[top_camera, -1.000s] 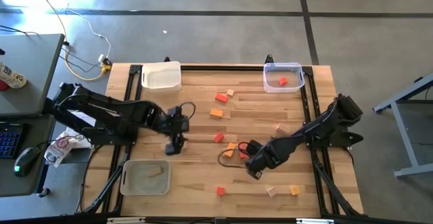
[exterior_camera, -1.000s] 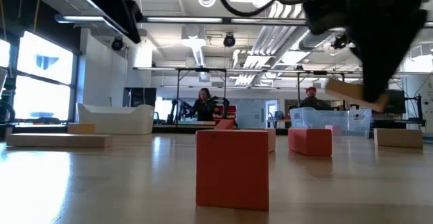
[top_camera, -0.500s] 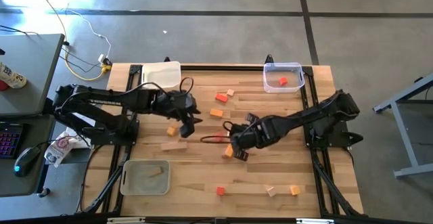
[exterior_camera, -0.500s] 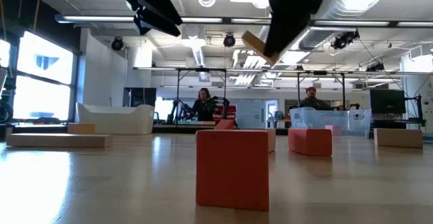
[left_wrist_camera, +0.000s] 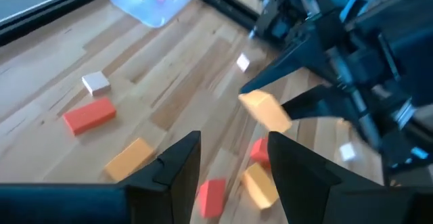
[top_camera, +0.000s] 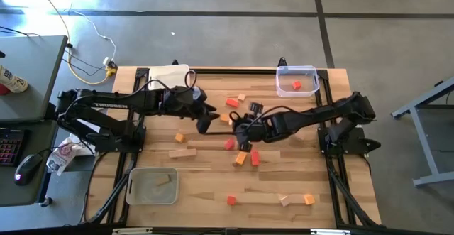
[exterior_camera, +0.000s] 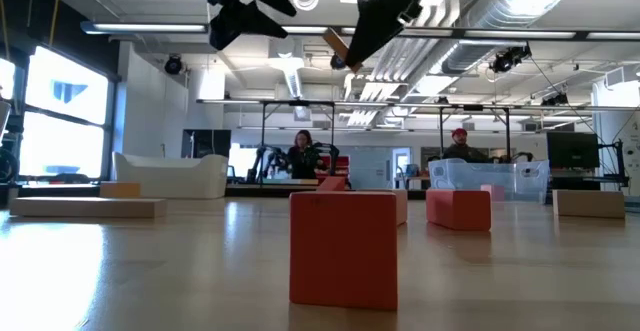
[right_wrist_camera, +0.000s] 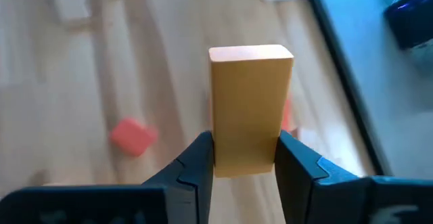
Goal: Sort & place blocks by color
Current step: Put the yellow block into the white bin
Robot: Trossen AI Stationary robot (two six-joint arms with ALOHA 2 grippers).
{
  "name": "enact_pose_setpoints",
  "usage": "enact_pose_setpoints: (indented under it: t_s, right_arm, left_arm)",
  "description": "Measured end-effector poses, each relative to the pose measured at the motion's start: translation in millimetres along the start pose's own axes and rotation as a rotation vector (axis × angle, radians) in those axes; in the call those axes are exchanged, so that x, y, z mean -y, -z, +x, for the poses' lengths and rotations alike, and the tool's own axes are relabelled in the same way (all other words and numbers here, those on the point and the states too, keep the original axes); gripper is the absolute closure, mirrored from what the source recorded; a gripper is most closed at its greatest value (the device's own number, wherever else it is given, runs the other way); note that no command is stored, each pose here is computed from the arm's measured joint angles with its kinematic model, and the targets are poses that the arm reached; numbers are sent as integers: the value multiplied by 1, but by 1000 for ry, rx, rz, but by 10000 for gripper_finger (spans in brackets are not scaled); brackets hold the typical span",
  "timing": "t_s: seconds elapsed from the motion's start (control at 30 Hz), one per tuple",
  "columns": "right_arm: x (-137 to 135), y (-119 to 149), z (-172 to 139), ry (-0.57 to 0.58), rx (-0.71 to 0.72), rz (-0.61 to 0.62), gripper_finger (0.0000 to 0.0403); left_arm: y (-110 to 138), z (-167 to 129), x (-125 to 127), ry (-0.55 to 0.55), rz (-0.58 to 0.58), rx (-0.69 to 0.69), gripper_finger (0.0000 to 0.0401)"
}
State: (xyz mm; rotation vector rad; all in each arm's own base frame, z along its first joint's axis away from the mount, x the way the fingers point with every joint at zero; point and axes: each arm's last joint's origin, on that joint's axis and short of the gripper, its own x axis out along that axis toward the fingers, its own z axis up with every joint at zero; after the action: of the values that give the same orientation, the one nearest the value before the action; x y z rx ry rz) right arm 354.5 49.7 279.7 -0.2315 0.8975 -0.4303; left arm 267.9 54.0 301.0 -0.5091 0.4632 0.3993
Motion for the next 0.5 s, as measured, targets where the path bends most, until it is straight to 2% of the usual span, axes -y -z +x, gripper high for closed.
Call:
enact_pose_setpoints:
  t_s: [0.2, 0.5]
  right_arm:
    - [13, -8, 8, 45, 43, -43, 304]
    - [29, -8, 17, 75, 22, -46, 304]
  left_arm:
    - [-4, 0, 1, -8, -18, 50, 243]
    - [-6, 0, 0, -49, -17, 95, 243]
